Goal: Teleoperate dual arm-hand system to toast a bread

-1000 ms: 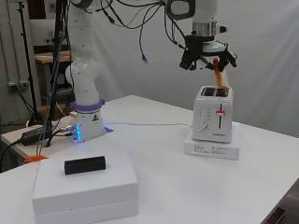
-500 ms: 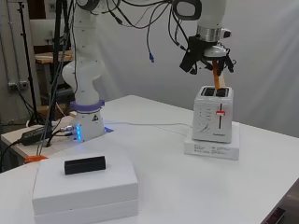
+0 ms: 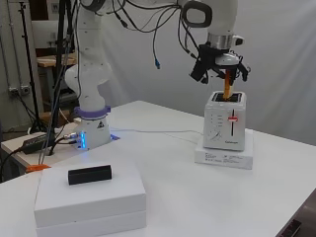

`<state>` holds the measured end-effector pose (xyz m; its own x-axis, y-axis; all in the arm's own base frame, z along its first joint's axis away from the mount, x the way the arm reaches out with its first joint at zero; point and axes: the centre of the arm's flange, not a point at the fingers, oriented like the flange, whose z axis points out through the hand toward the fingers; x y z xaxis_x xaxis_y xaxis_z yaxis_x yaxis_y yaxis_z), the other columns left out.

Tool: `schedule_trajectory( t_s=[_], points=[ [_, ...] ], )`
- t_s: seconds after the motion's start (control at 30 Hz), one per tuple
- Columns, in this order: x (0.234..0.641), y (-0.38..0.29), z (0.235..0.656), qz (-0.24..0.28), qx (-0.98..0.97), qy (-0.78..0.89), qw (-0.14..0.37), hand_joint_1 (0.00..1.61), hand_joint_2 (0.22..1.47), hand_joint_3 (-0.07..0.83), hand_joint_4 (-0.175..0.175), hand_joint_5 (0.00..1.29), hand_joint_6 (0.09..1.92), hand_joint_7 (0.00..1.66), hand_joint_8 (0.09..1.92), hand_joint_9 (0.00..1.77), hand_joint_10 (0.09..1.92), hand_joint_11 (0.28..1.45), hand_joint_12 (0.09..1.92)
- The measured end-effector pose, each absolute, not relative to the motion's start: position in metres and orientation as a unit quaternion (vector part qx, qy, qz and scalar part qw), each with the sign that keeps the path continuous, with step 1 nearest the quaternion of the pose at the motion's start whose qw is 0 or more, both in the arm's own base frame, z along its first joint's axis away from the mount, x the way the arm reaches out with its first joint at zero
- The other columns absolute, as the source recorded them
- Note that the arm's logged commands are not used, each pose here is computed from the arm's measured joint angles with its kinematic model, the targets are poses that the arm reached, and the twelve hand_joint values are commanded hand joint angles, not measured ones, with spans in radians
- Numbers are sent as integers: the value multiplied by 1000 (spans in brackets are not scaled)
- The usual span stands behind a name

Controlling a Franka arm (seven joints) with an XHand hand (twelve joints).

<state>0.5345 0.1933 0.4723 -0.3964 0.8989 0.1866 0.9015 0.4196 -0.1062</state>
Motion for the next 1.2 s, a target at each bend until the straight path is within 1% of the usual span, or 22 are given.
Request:
schedule_trajectory(
  t_s=[0.1,0.27,0.37,0.4,0.43,0.47,0.53,0.57,0.6,0.67,0.8,0.9,1.0,1.03,1.07,1.1,1.13,1.17,1.2],
  points=[
    [534,186,467,-40,-530,-842,92,1252,1128,-1,-175,802,1116,1139,878,1453,87,706,458],
    [536,189,474,-48,-519,-848,96,1246,1143,1,-175,766,1160,1110,927,1436,87,709,422],
    [534,189,480,-62,-520,-847,87,1244,1150,1,-175,783,1104,1070,1045,1471,87,733,434],
    [533,189,480,-62,-521,-847,87,1242,1153,1,-175,786,1093,1057,1079,1484,87,729,473],
    [532,189,480,-62,-521,-846,87,1131,1173,-1,-49,793,1149,1079,993,1492,87,719,529],
    [532,188,480,-63,-523,-845,88,1039,1192,-1,52,793,1203,1114,881,1492,87,705,586],
    [532,190,478,-62,-523,-845,91,1158,1170,3,-83,787,1139,1073,1014,1478,87,680,640],
    [531,192,476,-60,-525,-844,94,1196,1166,2,-127,779,1127,1056,1063,1470,87,675,635],
    [531,193,475,-57,-527,-842,98,1218,1164,1,-152,774,1126,1050,1080,1460,92,675,618],
    [533,197,473,-48,-524,-844,104,1233,1162,0,-171,760,1149,1052,1068,1436,92,677,559],
    [538,203,479,-46,-505,-856,99,1238,1160,0,-175,746,1183,1065,1017,1398,87,714,377],
    [539,202,482,-54,-502,-857,105,1239,1158,1,-175,747,1182,1071,1001,1394,87,730,329],
    [538,202,487,-46,-501,-858,108,1236,1163,1,-175,738,1187,1060,1025,1401,87,746,313],
    [538,201,488,-44,-499,-859,106,1121,1181,4,-49,755,1219,1088,889,1420,87,752,350],
    [538,200,490,-45,-497,-860,106,1027,1200,1,52,763,1251,1135,732,1436,87,747,411],
    [538,200,492,-47,-495,-860,110,965,1216,-1,113,759,1283,1176,587,1441,87,730,473],
    [537,199,494,-50,-496,-859,117,1052,1201,-3,19,755,1236,1137,737,1440,87,715,513],
    [537,200,495,-51,-497,-857,123,1012,1210,-3,60,755,1255,1125,720,1436,87,703,536],
    [537,202,496,-50,-497,-857,126,962,1222,-3,109,750,1286,1152,613,1432,87,695,547]
  ],
)
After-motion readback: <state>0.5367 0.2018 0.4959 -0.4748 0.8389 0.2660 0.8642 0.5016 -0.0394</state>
